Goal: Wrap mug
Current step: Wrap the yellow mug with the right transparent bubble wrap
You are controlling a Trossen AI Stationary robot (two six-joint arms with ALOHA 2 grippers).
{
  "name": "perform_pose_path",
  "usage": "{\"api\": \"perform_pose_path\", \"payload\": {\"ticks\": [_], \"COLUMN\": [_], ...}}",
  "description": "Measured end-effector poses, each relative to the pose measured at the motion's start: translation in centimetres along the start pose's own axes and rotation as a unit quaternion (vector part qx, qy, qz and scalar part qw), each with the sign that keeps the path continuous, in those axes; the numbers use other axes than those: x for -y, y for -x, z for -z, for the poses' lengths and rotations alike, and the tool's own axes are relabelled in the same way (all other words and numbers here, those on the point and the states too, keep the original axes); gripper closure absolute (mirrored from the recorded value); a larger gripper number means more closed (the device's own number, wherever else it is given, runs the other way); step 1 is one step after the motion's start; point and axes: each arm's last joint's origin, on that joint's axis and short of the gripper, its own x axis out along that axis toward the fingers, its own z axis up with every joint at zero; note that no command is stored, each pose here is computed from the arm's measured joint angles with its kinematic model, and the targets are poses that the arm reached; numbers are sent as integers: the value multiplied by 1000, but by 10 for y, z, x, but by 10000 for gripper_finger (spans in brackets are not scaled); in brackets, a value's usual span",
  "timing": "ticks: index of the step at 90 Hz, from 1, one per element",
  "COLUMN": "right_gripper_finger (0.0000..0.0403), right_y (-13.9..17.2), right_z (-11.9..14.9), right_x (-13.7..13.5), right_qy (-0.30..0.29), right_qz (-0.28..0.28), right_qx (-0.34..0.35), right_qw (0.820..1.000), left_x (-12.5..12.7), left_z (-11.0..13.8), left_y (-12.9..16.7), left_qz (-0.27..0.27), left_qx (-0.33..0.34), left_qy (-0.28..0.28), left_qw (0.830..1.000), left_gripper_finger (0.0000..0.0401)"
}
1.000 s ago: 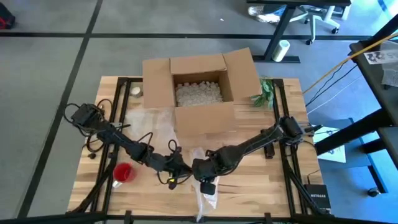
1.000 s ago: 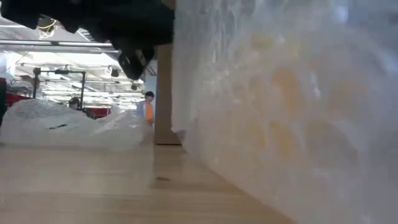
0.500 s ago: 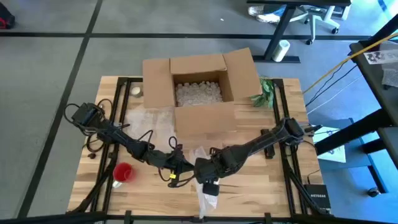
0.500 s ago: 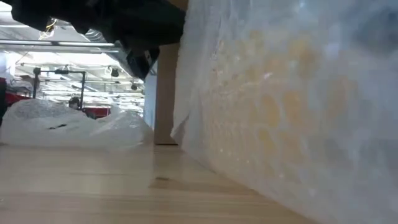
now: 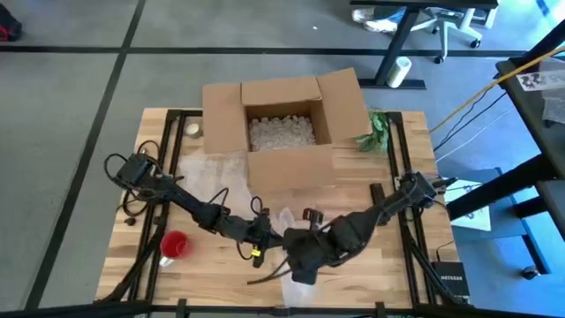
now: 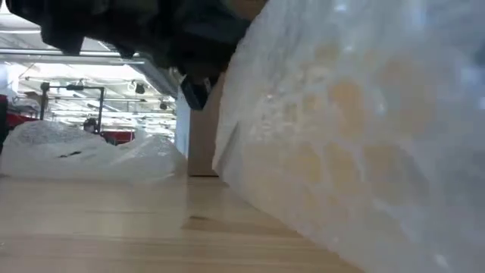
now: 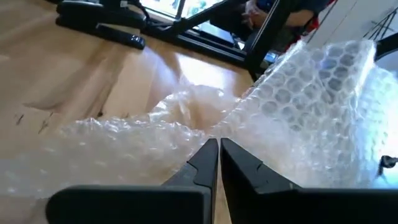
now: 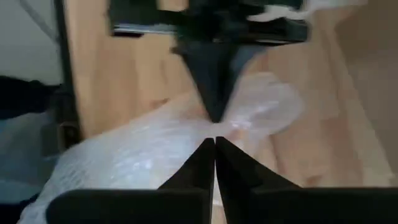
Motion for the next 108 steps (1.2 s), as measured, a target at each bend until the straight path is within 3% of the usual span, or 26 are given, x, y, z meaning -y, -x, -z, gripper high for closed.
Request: {"api": "perform_pose_path", "payload": {"ticks": [30,51,65,84,108], "right_gripper_finger": [403,403,403,403,403], "right_y": [-67,-104,-118,-124,-124], "right_z": [16,18,25,29,27], "right_x": [13,26,35,38,36], "right_qy": [-7,-18,-26,-6,0], "right_qz": [-28,-85,-94,-112,-133], "right_qx": [-65,-67,-90,-102,-99], "right_qw": [997,994,991,988,986], "left_x": [4,21,41,35,13], "left_z": [-13,-13,-3,28,35], "left_y": [7,44,62,52,23], "left_qz": [3,-72,-79,-115,-107], "left_qx": [10,-90,-114,-162,-138], "left_qy": [-26,-52,-46,-25,-32], "left_qw": [1000,992,989,980,984], "left_gripper_finger": [401,401,401,401,401]}}
